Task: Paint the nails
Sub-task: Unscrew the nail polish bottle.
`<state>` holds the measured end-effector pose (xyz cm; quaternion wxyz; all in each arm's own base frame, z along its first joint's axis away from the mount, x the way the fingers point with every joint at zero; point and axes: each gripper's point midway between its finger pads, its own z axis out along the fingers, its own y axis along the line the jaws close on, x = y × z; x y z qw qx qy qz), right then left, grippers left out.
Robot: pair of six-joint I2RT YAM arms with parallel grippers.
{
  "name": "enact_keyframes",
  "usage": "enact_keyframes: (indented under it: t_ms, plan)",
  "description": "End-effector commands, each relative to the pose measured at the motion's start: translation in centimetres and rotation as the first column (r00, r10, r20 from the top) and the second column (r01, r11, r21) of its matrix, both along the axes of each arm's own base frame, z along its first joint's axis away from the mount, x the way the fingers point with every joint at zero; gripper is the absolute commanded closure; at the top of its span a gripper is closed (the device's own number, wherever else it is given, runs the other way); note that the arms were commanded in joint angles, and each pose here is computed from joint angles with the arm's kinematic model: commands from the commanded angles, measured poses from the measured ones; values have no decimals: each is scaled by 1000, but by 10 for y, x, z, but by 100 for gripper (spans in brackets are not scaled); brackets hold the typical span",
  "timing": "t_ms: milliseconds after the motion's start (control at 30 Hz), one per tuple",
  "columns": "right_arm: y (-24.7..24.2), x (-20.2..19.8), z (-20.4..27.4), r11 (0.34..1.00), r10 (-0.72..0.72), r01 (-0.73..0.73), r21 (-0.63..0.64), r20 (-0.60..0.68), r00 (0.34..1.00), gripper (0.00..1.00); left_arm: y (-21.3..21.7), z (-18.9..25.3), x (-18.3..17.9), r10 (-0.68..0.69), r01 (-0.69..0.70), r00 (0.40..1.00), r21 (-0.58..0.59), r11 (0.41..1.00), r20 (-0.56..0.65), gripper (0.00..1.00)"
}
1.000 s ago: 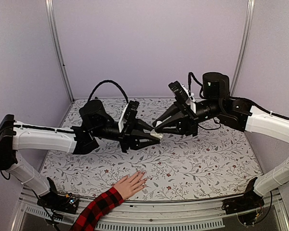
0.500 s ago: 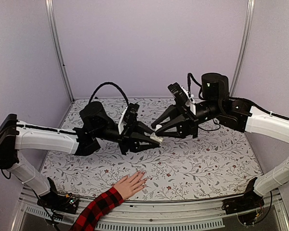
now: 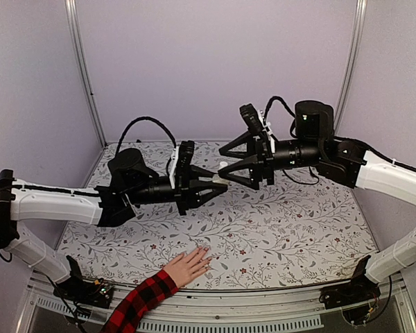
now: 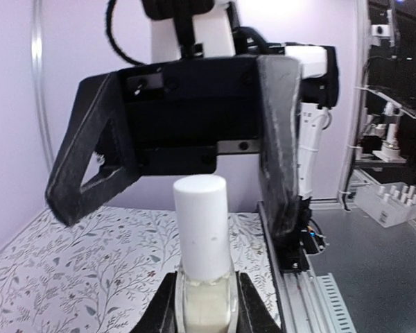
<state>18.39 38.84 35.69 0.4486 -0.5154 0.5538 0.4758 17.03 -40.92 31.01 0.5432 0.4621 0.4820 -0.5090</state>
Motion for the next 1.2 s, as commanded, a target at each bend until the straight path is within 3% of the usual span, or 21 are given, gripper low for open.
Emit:
enact_keyframes:
  t_ms: [0, 233, 667, 1167]
  plan:
    - [-3, 46, 16, 970, -243, 243, -12, -25, 970, 24, 12, 4, 49, 288, -288, 958, 16, 958, -15, 100]
    - [-9, 81, 5, 903, -428, 424, -75, -71, 901, 28, 14, 1, 75, 437, -435, 900, 48, 899, -17, 100]
    - [2, 93, -18, 887, -462, 446, -124, -179, 869, 47, 7, -16, 99, 627, -629, 777, 110, 770, 57, 100]
    - [12, 89, -30, 906, -422, 399, -143, -231, 876, 64, 8, -14, 100, 643, -646, 763, 105, 756, 70, 100]
